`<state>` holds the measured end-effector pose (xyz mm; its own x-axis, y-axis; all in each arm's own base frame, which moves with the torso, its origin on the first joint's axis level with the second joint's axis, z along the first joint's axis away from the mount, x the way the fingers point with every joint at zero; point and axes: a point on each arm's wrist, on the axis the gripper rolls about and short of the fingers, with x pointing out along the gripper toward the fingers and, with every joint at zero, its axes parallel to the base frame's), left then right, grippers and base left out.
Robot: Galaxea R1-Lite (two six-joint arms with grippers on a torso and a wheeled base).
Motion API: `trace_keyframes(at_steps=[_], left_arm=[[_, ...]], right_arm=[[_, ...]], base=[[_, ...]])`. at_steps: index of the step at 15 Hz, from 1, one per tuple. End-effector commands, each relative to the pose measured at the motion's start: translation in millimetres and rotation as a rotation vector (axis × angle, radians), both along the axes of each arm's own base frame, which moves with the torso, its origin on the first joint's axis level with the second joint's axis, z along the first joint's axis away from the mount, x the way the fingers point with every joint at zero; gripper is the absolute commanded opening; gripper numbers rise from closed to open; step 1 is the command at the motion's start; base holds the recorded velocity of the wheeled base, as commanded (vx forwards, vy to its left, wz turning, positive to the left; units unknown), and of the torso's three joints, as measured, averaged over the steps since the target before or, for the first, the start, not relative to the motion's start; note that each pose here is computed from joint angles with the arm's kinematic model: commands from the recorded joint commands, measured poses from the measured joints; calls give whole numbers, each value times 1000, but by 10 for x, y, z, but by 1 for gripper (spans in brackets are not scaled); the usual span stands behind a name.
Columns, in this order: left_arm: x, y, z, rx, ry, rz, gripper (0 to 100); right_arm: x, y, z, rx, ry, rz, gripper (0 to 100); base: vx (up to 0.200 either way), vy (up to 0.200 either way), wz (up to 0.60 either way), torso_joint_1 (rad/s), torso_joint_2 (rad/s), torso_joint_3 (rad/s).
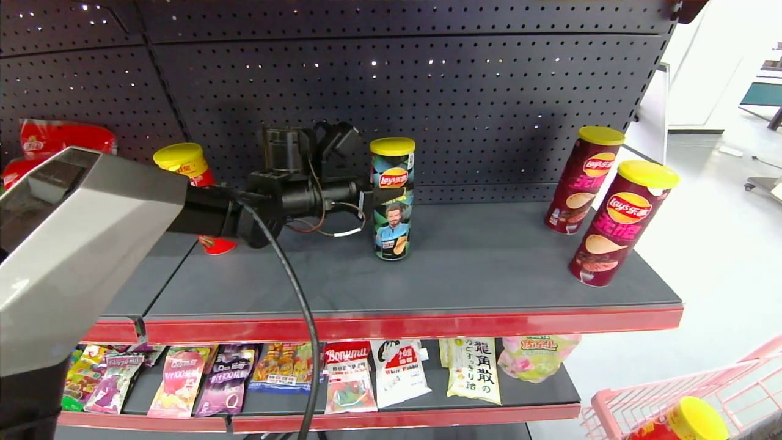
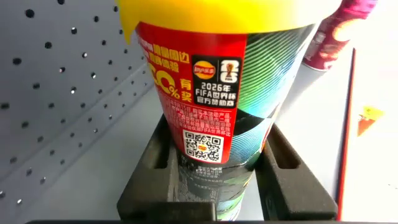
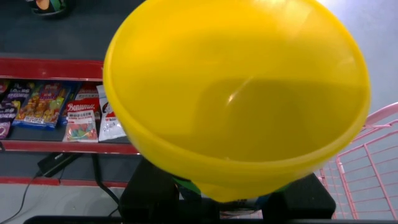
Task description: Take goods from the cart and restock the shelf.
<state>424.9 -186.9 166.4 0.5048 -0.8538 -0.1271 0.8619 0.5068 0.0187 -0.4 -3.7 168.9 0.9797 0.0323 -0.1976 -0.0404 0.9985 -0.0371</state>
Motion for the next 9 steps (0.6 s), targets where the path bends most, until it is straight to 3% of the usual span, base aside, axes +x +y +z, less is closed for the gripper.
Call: trace_keyframes(at_steps=[1,4,6,9], left_arm=[[-284,103,51,-13,-34,4,0],[-529,143,-74,-23,-32,-7,0],[-664,67,-95,-37,-18,-33,0],[-692,50,-142,-42,-27,-26,0]], right_arm=[[-2,0,4,0,-2,1,0],[-2,0,4,0,-2,1,0],[-2,0,4,-1,-2,3,0],[-4,-1,16,-2,-7,1,0]], base=[[0,0,0,0,0,0],[0,0,0,0,0,0],[0,0,0,0,0,0],[0,0,0,0,0,0]])
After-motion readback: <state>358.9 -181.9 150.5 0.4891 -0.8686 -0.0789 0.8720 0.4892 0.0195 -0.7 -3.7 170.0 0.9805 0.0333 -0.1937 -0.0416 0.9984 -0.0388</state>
